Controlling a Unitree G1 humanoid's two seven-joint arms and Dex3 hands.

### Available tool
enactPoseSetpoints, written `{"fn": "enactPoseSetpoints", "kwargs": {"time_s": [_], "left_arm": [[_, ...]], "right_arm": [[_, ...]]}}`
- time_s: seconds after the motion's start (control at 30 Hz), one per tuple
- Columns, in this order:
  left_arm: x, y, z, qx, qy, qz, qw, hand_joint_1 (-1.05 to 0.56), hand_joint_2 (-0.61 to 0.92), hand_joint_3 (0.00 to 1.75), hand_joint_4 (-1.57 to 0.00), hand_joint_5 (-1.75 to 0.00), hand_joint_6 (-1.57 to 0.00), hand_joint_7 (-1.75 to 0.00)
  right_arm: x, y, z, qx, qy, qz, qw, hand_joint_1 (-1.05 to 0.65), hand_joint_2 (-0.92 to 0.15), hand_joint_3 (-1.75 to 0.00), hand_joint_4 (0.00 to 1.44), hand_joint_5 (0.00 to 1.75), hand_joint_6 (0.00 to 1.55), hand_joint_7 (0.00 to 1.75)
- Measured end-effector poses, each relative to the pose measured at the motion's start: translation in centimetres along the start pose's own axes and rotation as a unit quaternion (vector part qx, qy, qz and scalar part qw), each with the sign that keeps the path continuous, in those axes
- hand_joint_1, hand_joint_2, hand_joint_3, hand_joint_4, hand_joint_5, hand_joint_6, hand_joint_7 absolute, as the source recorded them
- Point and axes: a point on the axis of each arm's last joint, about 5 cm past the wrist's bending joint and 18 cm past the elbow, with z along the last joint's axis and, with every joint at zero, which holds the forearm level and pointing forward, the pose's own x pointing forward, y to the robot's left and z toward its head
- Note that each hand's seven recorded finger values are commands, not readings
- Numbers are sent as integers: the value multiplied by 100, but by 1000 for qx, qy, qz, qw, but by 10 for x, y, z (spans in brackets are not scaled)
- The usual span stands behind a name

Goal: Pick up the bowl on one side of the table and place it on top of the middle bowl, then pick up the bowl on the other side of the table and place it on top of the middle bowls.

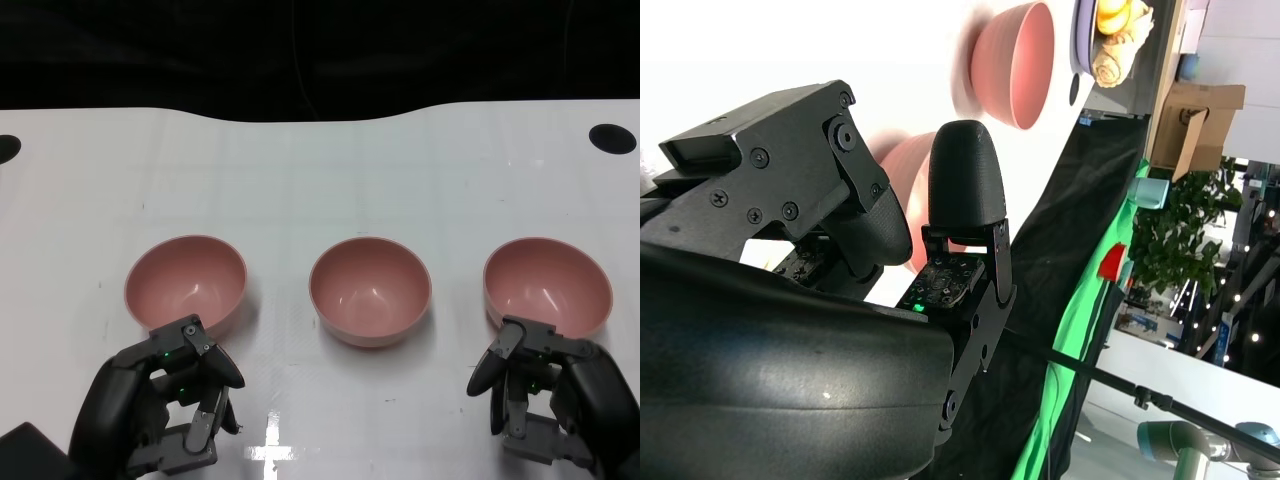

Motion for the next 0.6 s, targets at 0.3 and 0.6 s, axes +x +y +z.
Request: {"fn": "enactPoseSetpoints", "kwargs": {"time_s": [0.3,0.6], "left_arm": [[2,0,2,1,-5,-2,1000,-18,43,131,-83,-169,-79,-149],[1,0,3,-3,-8,1,1000,-18,44,127,-83,-167,-80,-147]], "right_arm": [[2,0,0,0,-1,1,1000,0,-30,-150,93,167,90,131],[1,0,0,0,0,0,1000,-1,-29,-153,96,167,90,130]]}}
